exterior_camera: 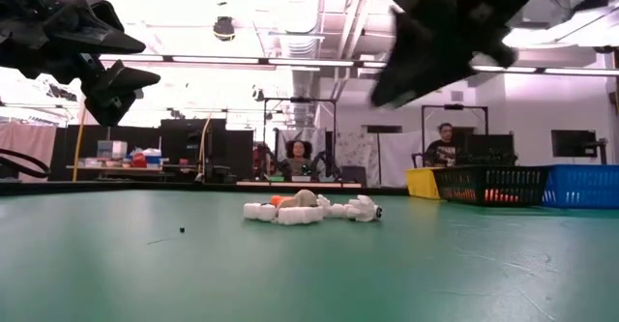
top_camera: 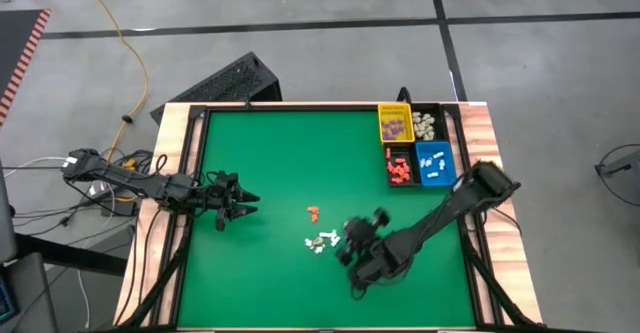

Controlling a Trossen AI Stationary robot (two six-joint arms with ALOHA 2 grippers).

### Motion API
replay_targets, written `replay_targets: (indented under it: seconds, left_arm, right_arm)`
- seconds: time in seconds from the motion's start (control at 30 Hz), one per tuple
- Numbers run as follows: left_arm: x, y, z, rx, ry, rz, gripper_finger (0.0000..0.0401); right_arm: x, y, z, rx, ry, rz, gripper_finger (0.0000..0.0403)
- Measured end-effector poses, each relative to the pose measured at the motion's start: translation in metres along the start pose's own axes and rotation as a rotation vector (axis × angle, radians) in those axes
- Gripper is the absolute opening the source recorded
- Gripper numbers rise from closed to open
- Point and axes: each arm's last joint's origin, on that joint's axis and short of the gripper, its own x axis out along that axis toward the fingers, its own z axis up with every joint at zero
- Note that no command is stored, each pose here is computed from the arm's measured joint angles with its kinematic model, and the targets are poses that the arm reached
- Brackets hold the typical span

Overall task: Sort Halloween decoration
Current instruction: Put the gray skull toy into the top black basket

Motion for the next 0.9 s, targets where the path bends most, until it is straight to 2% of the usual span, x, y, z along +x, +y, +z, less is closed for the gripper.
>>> replay_targets:
  seconds: [0.1, 0.2, 0.43, 0.57, 0.7, 0.9]
  left_arm:
    - [0.000, 0.000, 0.000, 0.000, 0.000, 0.000, 0.0180]
    - [0.000, 0.000, 0.000, -0.003, -0.004, -0.002, 0.0180]
    - [0.000, 0.000, 0.001, -0.008, -0.006, -0.004, 0.0180]
    - [0.000, 0.000, 0.001, -0.008, -0.007, -0.004, 0.0180]
    - [0.000, 0.000, 0.001, -0.001, -0.006, -0.004, 0.0180]
    - [0.000, 0.000, 0.001, 0.006, -0.006, -0.003, 0.0180]
  right_arm:
    - [-0.002, -0.040, 0.018, 0.077, 0.010, -0.147, 0.0109]
    - [-0.005, -0.078, 0.036, 0.099, 0.007, -0.264, 0.0110]
    - [0.001, -0.161, 0.067, 0.196, 0.026, -0.424, 0.0110]
    - [0.009, -0.209, 0.074, 0.308, 0.037, -0.508, 0.0111]
    - [0.022, -0.242, 0.076, 0.409, 0.053, -0.516, 0.0111]
    - [0.057, -0.273, 0.077, 0.475, 0.074, -0.450, 0.0111]
